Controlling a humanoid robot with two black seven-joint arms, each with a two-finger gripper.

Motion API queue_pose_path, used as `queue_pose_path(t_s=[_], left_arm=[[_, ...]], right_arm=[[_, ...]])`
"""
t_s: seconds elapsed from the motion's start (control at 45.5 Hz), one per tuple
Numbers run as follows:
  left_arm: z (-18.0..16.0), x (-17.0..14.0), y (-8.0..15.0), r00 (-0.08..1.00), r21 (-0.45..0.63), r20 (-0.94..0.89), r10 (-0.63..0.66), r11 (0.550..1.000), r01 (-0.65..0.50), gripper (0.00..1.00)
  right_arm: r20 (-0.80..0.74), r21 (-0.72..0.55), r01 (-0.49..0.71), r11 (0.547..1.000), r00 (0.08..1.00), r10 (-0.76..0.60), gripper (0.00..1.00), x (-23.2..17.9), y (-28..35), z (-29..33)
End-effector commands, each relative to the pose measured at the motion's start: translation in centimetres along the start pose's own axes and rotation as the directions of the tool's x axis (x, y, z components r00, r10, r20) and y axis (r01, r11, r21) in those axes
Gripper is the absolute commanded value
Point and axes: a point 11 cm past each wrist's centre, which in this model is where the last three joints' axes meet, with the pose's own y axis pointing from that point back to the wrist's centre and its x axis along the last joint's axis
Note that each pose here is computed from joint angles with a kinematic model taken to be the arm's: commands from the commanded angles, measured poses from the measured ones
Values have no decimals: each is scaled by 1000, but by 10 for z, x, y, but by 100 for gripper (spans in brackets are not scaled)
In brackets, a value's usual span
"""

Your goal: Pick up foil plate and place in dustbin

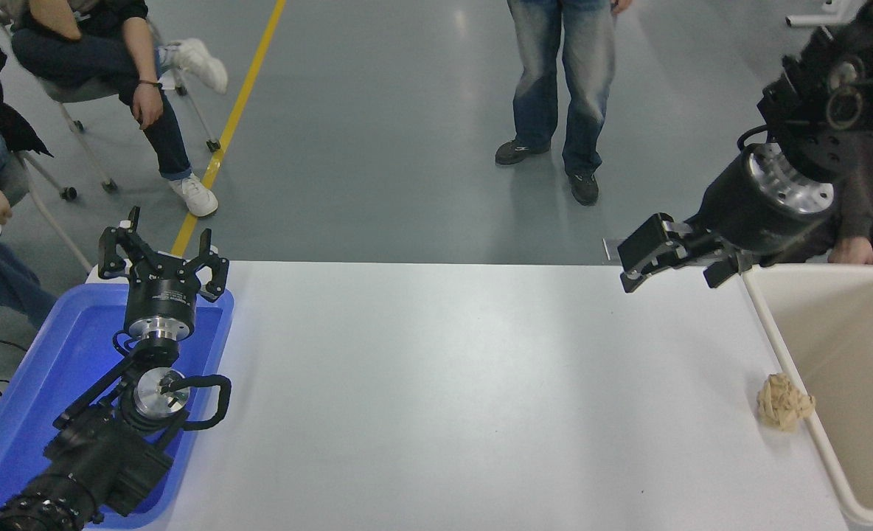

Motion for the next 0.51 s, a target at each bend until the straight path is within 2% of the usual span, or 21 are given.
queue_pose_path(t_s=[0.0, 0.484], left_arm=[[0, 0, 0, 1000, 0, 0, 1, 1000, -1, 99], [0, 0, 0, 1000, -1, 0, 1, 1000, -1, 99]], right_arm=[[-21, -15, -8, 1000, 1000, 8, 100, -1, 10, -25], [59, -52, 15, 999, 998, -12, 100, -21, 20, 3]])
